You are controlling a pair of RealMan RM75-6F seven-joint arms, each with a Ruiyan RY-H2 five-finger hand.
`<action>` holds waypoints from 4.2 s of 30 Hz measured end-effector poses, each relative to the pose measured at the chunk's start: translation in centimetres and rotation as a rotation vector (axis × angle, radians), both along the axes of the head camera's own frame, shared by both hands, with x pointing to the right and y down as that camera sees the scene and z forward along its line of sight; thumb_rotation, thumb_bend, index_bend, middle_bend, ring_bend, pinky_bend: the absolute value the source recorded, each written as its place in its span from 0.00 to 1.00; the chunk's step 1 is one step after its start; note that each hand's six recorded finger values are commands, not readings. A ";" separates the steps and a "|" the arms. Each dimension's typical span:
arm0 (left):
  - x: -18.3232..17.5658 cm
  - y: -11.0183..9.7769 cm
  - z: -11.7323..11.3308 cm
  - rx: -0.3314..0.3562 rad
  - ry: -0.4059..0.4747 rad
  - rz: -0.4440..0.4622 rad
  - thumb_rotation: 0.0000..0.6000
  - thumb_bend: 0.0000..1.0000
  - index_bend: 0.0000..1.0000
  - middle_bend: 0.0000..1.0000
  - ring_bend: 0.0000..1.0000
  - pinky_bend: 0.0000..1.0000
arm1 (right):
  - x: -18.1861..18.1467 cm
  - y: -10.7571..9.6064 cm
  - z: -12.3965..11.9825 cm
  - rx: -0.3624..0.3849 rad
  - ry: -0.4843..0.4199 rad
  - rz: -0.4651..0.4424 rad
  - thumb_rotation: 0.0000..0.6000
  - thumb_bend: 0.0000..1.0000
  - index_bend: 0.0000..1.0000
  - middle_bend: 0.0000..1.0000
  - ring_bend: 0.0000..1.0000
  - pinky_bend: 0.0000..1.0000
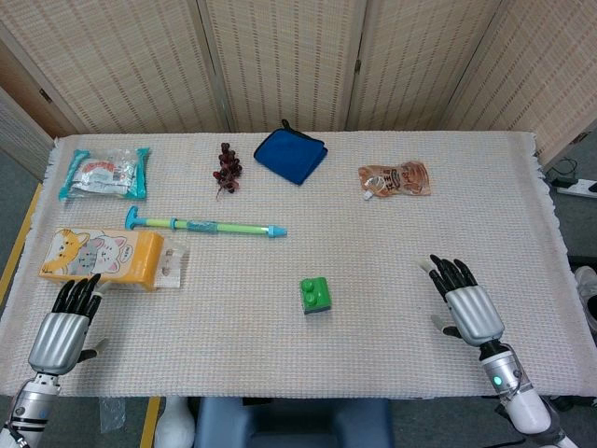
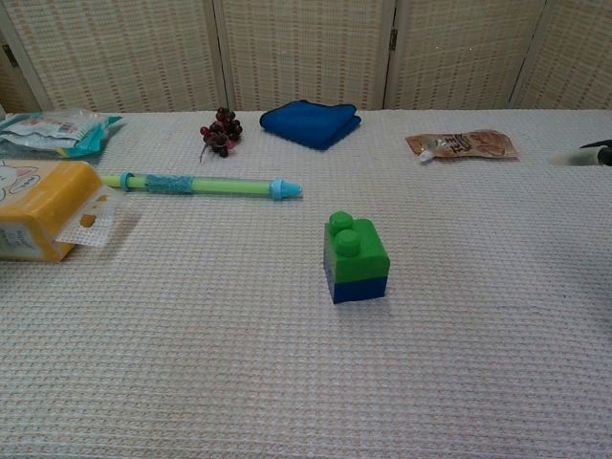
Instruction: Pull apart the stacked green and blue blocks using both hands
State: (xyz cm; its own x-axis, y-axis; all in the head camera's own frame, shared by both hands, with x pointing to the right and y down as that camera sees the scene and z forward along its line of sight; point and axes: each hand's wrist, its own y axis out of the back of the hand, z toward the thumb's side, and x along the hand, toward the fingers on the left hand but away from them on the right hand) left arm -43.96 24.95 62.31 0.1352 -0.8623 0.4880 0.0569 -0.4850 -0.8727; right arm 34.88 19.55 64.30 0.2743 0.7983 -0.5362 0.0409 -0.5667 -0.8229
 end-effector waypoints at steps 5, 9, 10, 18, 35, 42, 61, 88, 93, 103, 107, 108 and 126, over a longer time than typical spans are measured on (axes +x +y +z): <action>0.0 0.1 0.2 -0.013 0.014 -0.006 1.00 0.22 0.00 0.00 0.00 0.00 | -0.1 0.1 0.3 -0.008 0.006 -0.003 1.00 0.34 0.00 0.00 0.00 0.00; 0.4 0.2 0.3 -0.028 0.040 -0.002 1.00 0.22 0.00 0.00 0.00 0.00 | -0.1 0.1 0.2 -0.007 0.005 -0.006 1.00 0.34 0.00 0.00 0.00 0.00; 0.6 0.2 0.3 -0.030 0.050 0.000 1.00 0.22 0.00 0.00 0.00 0.00 | 0.0 0.1 0.2 -0.005 0.005 -0.006 1.00 0.34 0.00 0.00 0.00 0.00; 2.2 -0.3 0.3 0.013 0.146 -0.026 1.00 0.21 0.04 0.11 0.14 0.35 | 0.0 0.1 -1.1 0.031 -0.013 0.005 1.00 0.34 0.00 0.00 0.00 0.00; 16.0 -2.5 2.4 -0.195 0.493 -0.164 1.00 0.20 0.10 0.22 0.18 0.29 | 1.2 -1.0 -2.7 0.070 -0.055 0.064 1.00 0.34 0.00 0.00 0.00 0.00; 21.0 -2.3 4.4 -0.276 0.554 -0.199 1.00 0.20 0.10 0.24 0.17 0.23 | 2.0 -1.5 -3.3 0.082 -0.066 0.083 1.00 0.34 0.00 0.00 0.00 0.00; 29.2 -3.9 7.4 -0.255 0.609 -0.186 1.00 0.20 0.09 0.27 0.16 0.18 | 2.9 -2.2 -3.4 0.069 -0.076 0.121 1.00 0.34 0.00 0.00 0.00 0.00; 33.4 -4.5 10.2 -0.257 0.729 -0.257 1.00 0.20 0.07 0.33 0.12 0.10 | 3.3 -2.3 -4.0 0.029 -0.138 0.125 1.00 0.34 0.00 0.00 0.00 0.00; 34.0 -5.1 10.0 -0.226 0.743 -0.244 1.00 0.20 0.07 0.33 0.10 0.09 | 3.6 -2.5 -4.0 0.030 -0.139 0.134 1.00 0.34 0.00 0.00 0.00 0.00; 35.5 -5.1 10.5 -0.262 0.787 -0.265 1.00 0.20 0.07 0.33 0.10 0.08 | 3.9 -2.7 -4.3 0.026 -0.154 0.145 1.00 0.34 0.00 0.00 0.00 0.00; 36.4 -5.3 10.6 -0.270 0.801 -0.269 1.00 0.20 0.07 0.33 0.09 0.07 | 4.0 -2.8 -4.2 0.017 -0.156 0.148 1.00 0.34 0.00 0.00 0.00 0.00; 36.6 -5.4 10.7 -0.271 0.803 -0.269 1.00 0.20 0.07 0.33 0.09 0.07 | 4.1 -2.8 -4.1 0.015 -0.156 0.149 1.00 0.34 0.00 0.00 0.00 0.00; 36.6 -5.6 11.3 -0.238 0.808 -0.273 1.00 0.23 0.25 0.59 0.19 0.07 | 4.3 -3.0 -4.3 0.018 -0.166 0.156 1.00 0.34 0.00 0.00 0.00 0.00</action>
State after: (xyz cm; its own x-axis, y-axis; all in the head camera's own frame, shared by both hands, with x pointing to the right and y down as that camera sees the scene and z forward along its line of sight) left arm -7.35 19.36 73.62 0.3206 -0.8028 0.5027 -0.6777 -0.5652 -0.4704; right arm 39.22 16.55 59.95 0.2303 0.8467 -0.4797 0.2622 -0.5287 -0.8073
